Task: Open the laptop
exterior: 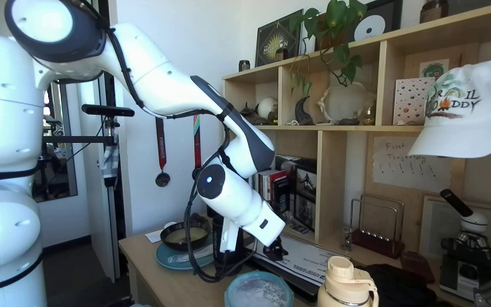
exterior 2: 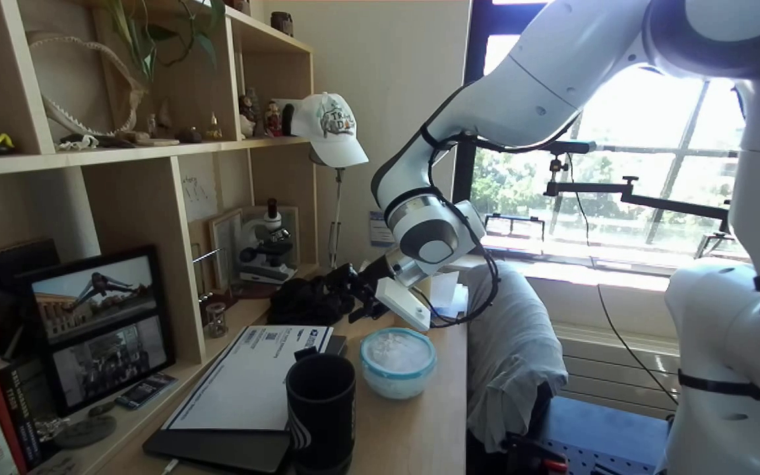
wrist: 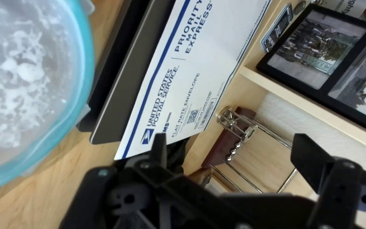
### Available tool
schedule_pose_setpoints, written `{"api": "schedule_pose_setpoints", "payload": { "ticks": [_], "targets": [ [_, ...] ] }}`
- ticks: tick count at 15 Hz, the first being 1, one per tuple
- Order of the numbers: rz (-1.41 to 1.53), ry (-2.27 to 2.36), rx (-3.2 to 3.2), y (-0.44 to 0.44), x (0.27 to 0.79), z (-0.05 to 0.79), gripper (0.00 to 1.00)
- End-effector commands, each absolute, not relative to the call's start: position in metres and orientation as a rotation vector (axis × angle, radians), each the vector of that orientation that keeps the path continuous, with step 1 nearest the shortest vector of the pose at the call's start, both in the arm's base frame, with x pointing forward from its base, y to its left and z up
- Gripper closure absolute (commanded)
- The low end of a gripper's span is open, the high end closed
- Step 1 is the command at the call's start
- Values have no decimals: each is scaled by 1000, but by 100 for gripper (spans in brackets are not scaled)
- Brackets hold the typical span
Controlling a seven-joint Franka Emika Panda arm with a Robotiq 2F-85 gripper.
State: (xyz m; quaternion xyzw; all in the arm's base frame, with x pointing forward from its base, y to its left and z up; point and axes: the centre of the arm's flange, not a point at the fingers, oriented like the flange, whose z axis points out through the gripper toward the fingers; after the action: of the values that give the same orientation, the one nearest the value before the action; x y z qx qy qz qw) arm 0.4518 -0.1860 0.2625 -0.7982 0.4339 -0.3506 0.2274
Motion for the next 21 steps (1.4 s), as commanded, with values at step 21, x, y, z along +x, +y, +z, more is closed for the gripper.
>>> {"api": "schedule_pose_setpoints", "payload": {
  "ticks": [21],
  "targets": [
    [-866, 1532, -1909, -137, 479, 173, 0]
  ]
}}
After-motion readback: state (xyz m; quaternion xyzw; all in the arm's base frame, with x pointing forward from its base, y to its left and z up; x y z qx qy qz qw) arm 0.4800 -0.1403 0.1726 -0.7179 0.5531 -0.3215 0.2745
